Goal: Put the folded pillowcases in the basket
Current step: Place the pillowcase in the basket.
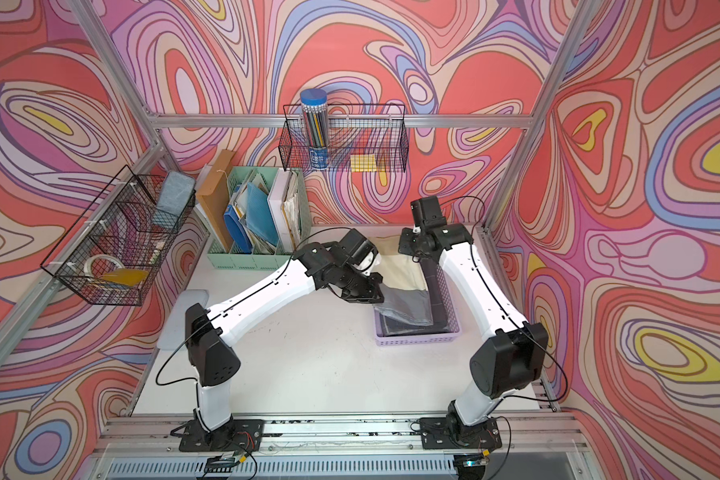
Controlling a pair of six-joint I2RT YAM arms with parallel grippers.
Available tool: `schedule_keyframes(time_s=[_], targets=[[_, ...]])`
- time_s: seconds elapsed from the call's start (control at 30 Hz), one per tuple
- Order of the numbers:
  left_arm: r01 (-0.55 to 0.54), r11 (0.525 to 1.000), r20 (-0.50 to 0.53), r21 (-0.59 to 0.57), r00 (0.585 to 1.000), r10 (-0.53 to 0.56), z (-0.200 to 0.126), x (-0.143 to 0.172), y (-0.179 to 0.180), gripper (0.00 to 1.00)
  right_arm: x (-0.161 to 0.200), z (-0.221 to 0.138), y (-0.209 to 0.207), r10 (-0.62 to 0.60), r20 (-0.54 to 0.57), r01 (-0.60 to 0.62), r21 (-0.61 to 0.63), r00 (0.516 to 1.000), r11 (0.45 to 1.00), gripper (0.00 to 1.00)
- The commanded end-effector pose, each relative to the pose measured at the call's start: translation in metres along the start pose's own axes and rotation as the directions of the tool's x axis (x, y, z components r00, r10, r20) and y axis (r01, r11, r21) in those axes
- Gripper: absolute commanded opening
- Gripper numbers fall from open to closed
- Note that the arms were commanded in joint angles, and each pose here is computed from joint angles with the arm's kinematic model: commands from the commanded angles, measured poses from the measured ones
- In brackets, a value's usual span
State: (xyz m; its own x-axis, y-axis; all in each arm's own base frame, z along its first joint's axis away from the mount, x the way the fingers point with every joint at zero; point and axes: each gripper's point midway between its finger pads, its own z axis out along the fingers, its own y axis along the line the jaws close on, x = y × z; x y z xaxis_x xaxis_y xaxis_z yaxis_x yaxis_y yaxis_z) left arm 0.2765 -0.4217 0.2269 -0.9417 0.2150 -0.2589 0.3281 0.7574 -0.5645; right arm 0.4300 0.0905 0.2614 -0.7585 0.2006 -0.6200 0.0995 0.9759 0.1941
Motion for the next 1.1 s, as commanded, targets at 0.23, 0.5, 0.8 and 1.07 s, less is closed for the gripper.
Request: schedule_keyframes(time_s=[0.23, 0.5, 0.8, 1.07], targets=[[-0.038, 0.999, -0.072, 0.033, 0.997, 0.04, 0.061, -0.004, -0.013, 0.0, -0.007, 0.032, -0.034, 0.001, -0.036, 0.003, 0.102, 0.999, 0.995, 0.0], [0.0, 1.0, -0.098, 0.026, 0.995, 0.003, 0.091, -0.01, 0.008, 0.0, -0.004, 0.073, -0.049, 0.058, -0.072, -0.05, 0.109, 0.996, 0.993, 0.0], [-0.004, 0.999, -0.149, -0.043, 0.989, -0.003, 0.116, 0.003, 0.039, 0.0, 0.006, 0.113, -0.072, 0.101, -0.112, -0.086, 0.129, 0.989, 0.988, 0.0], [0.056, 0.996, -0.209, -0.066, 0.976, -0.068, 0.15, 0.028, 0.069, 0.0, 0.009, 0.132, -0.088, 0.136, -0.131, -0.115, 0.159, 0.982, 0.981, 0.0]])
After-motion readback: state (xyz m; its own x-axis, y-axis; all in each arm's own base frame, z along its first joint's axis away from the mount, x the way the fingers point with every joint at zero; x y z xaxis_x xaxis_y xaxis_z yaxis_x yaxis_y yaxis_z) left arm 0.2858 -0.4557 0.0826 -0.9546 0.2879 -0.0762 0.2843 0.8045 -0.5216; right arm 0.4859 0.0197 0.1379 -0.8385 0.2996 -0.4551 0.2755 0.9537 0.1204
